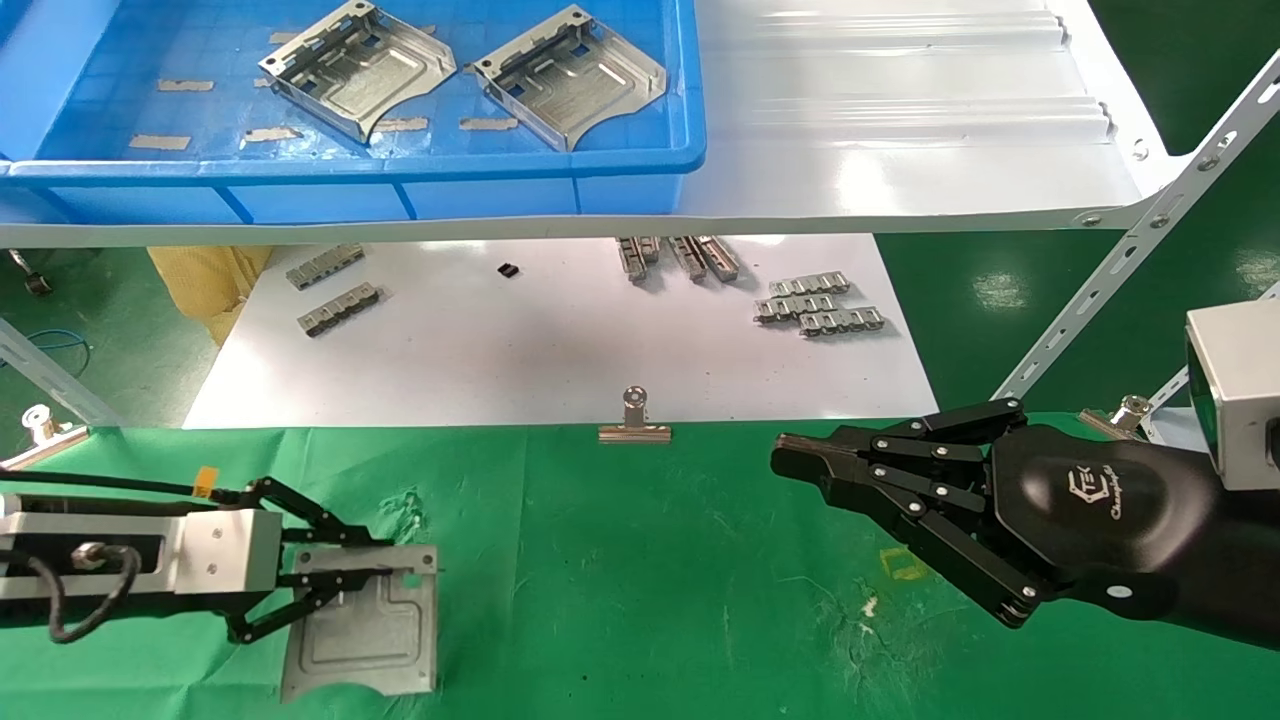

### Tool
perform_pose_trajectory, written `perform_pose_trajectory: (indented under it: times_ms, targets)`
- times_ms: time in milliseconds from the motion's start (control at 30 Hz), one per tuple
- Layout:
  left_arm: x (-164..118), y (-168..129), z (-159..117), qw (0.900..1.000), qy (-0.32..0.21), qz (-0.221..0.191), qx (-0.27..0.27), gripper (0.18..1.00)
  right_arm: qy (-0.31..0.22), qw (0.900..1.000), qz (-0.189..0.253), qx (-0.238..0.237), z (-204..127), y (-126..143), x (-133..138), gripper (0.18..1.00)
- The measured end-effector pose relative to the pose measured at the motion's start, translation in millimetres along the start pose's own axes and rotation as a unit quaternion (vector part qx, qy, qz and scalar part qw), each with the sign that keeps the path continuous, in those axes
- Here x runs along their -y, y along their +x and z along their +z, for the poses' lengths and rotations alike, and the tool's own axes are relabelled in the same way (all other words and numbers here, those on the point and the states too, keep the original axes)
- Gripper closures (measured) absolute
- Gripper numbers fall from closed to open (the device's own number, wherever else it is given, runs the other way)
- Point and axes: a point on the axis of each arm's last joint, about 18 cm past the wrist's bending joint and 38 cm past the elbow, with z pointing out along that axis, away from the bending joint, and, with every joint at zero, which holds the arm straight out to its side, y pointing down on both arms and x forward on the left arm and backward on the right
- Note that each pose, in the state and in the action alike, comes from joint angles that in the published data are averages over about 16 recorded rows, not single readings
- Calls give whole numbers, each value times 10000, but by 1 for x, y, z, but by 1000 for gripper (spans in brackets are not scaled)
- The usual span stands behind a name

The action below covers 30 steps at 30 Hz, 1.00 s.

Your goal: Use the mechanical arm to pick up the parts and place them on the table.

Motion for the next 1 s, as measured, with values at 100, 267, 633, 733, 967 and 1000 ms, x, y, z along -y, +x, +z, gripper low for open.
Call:
perform_pose_trajectory:
  times_ms: [100, 267, 633, 733, 967, 1000]
  targets:
    - [-4, 1, 4, 9999, -125, 52, 42, 916, 0, 10000, 0, 0, 0, 0, 0, 988]
    - [-8, 3, 9, 9995, -267, 114, 79, 920, 0, 10000, 0, 0, 0, 0, 0, 988]
    - [-11, 5, 12, 9992, -350, 175, 113, 925, 0, 10000, 0, 0, 0, 0, 0, 988]
    - [-12, 5, 12, 9991, -357, 194, 133, 919, 0, 10000, 0, 0, 0, 0, 0, 988]
    - [-12, 5, 12, 9989, -370, 225, 168, 865, 0, 10000, 0, 0, 0, 0, 0, 988]
    - [-13, 5, 12, 9989, -372, 227, 172, 852, 0, 10000, 0, 0, 0, 0, 0, 988]
